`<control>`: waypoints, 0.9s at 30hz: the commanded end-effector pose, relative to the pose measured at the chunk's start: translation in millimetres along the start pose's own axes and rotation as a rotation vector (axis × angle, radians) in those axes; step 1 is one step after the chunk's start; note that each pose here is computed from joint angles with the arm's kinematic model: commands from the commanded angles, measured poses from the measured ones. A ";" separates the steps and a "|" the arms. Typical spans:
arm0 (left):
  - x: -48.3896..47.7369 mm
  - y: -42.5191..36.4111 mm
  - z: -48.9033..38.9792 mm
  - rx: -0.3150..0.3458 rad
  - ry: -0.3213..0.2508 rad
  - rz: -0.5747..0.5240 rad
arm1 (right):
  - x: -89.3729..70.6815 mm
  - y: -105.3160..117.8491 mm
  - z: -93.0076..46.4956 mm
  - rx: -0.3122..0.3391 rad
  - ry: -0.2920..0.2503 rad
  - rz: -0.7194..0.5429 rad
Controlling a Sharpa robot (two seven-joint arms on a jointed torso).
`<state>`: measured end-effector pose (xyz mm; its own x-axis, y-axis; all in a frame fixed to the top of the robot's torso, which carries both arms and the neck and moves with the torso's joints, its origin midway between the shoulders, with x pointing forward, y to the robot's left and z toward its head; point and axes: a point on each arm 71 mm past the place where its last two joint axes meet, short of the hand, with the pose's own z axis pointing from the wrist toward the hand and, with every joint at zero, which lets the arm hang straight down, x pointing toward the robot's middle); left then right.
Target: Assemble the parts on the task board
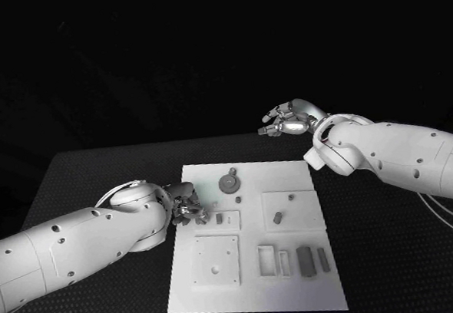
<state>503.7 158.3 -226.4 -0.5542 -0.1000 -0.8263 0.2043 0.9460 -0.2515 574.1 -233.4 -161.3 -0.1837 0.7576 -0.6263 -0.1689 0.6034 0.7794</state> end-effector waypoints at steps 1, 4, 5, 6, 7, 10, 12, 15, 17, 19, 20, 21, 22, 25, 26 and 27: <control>6.4 -0.5 0.0 -0.005 0.021 0.006 | 1.5 0.5 -0.1 -0.008 0.014 0.000; 7.1 0.3 -0.2 -0.009 0.027 -0.006 | 1.6 0.1 -0.2 -0.007 0.014 0.000; 7.2 0.7 -0.2 -0.011 0.029 -0.012 | 1.5 0.1 -0.2 -0.007 0.013 0.000; 7.4 1.4 -0.3 -0.014 0.032 -0.022 | 1.6 0.1 -0.2 -0.007 0.014 0.000; 7.6 1.8 -0.1 -0.016 0.038 -0.035 | 1.5 0.0 -0.2 -0.007 0.014 0.000; 8.0 3.3 0.5 -0.023 0.050 -0.062 | 1.5 0.0 -0.2 -0.006 0.013 0.000; 8.2 3.8 0.9 -0.026 0.057 -0.069 | 1.6 0.1 -0.2 -0.007 0.014 0.000; 8.5 4.2 1.5 -0.028 0.066 -0.076 | 1.8 0.1 -0.2 -0.007 0.014 0.000; 9.2 3.6 1.8 -0.028 0.077 -0.076 | 1.7 0.0 -0.2 -0.006 0.014 0.000; 9.9 2.7 2.2 -0.026 0.088 -0.073 | 1.7 0.0 -0.2 -0.006 0.014 0.000; 10.1 2.3 2.4 -0.026 0.092 -0.074 | 1.8 0.1 -0.1 -0.006 0.014 0.000; 10.5 1.8 2.6 -0.024 0.098 -0.072 | 1.8 0.1 -0.1 -0.006 0.014 0.000; 10.6 1.2 2.8 -0.023 0.099 -0.072 | 1.9 0.1 -0.1 -0.006 0.014 0.000; 10.6 0.0 3.7 -0.023 0.102 -0.069 | 2.1 0.3 0.0 -0.007 0.015 0.000; 10.5 -0.2 3.9 -0.023 0.102 -0.069 | 2.2 0.4 0.0 -0.007 0.015 0.000; 10.4 -0.5 4.3 -0.023 0.102 -0.067 | 2.3 0.5 0.0 -0.007 0.015 0.000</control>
<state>505.8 159.9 -230.9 -0.6016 -0.1514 -0.7843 0.1422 0.9459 -0.2916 574.0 -233.1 -162.1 -0.1850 0.7575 -0.6260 -0.1681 0.6032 0.7796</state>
